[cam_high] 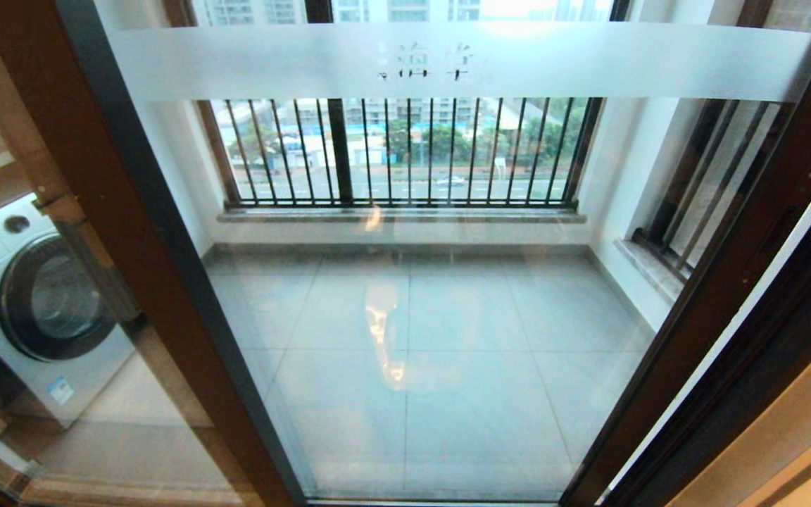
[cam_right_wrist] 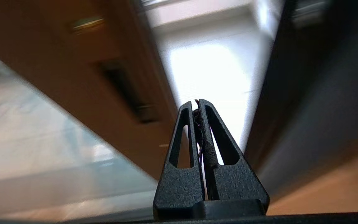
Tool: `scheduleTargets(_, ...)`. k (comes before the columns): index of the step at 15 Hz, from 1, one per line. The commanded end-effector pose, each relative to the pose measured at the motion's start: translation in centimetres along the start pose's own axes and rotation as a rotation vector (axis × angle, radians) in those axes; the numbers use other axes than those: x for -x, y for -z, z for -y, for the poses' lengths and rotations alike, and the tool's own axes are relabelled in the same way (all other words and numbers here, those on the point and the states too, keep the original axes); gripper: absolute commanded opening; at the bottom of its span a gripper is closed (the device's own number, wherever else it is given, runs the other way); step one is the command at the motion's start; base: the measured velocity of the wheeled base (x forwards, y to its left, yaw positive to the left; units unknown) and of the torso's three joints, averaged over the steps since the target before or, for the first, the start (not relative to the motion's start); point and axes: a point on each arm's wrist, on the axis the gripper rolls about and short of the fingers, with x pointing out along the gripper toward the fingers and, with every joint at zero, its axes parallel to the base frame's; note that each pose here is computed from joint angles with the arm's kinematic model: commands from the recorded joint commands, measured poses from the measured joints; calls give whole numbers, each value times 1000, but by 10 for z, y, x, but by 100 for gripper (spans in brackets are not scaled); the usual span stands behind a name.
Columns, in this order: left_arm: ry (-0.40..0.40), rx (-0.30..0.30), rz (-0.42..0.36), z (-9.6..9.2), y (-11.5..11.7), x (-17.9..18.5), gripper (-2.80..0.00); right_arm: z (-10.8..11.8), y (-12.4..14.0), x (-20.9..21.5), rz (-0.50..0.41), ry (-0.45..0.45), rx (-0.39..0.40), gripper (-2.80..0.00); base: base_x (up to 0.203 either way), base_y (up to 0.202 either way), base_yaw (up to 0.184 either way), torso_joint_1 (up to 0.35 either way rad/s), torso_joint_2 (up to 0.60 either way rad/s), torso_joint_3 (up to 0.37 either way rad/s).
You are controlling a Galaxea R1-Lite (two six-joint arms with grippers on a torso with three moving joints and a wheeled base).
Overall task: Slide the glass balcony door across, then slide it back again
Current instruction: Open the slid door
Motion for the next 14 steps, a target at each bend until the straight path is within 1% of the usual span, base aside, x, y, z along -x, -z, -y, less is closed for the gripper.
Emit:
scheduleTargets(1, 0, 1, -34, 0, 9, -2, -280, 8, -3, 7, 26, 27, 25, -280, 0, 0, 0, 0, 0, 0)
scheduleTargets(2, 0, 1, -34, 0, 9, -2, -280, 12, -4, 10, 44, 30, 46, -280, 0, 0, 0, 0, 0, 0)
scheduleTargets(4, 0, 1, -34, 0, 9, -2, -280, 13, -6, 12, 53, 8, 49, -280, 0, 0, 0, 0, 0, 0)
scheduleTargets(8, 0, 1, -34, 0, 9, -2, -280, 14, -7, -7, 56, -65, 46, -280, 0, 0, 0, 0, 0, 0)
scheduleTargets(13, 0, 1, -36, 0, 10, -2, -280, 23, -8, -23, 94, -68, 67, -280, 0, 0, 0, 0, 0, 0)
scheduleTargets(14, 0, 1, -34, 0, 9, -2, -280, 23, -7, -25, 96, -72, 60, -280, 0, 0, 0, 0, 0, 0)
